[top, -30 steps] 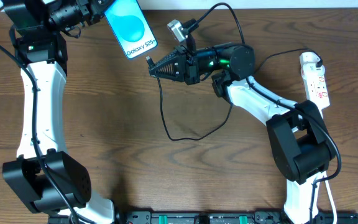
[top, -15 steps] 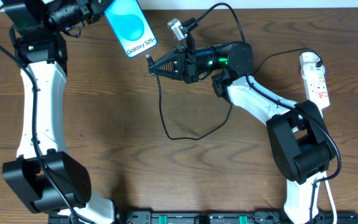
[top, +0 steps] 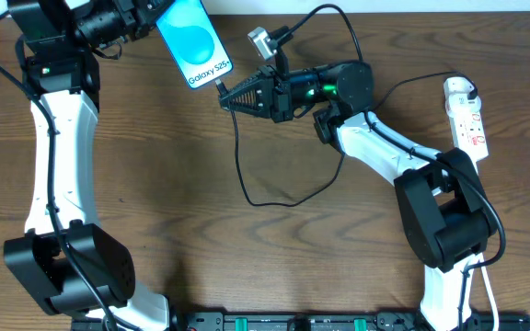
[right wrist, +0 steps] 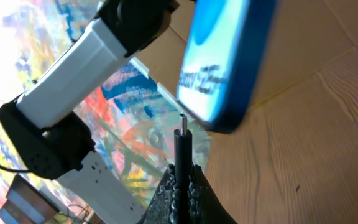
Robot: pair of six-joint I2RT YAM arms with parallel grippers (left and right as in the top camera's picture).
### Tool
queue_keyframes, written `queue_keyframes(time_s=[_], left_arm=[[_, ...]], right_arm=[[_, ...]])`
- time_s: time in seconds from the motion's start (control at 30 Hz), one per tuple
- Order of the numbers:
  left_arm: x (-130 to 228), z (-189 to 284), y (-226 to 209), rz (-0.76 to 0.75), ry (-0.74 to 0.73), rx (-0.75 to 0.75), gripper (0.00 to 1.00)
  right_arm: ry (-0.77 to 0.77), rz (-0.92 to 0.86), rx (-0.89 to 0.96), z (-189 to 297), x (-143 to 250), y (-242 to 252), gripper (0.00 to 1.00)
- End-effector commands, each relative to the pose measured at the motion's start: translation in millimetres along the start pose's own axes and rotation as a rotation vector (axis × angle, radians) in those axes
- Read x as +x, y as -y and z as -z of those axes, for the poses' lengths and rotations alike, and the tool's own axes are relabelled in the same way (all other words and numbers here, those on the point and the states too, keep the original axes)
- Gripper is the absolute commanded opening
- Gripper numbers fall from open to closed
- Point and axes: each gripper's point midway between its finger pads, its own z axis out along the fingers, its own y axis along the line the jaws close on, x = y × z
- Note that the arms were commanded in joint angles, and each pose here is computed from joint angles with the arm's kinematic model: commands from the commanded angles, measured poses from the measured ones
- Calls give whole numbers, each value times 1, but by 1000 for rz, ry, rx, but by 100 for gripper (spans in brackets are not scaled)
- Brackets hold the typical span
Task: Plug charger to phone and switch on socket
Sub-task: 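Push the plug up into the phone's bottom port with the right gripper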
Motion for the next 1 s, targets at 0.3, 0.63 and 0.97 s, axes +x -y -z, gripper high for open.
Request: queue_keyframes(time_s=[0.3, 0.63, 0.97], left_arm=[[-2, 0, 10, -41, 9, 5, 7], [3, -7, 13, -44, -7, 15, 7], [6, -11, 15, -45, -17, 22, 7]], right_arm=[[34, 22, 20, 2, -8, 5, 1], [34, 21, 20, 2, -8, 5, 1], [34, 21, 20, 2, -8, 5, 1]])
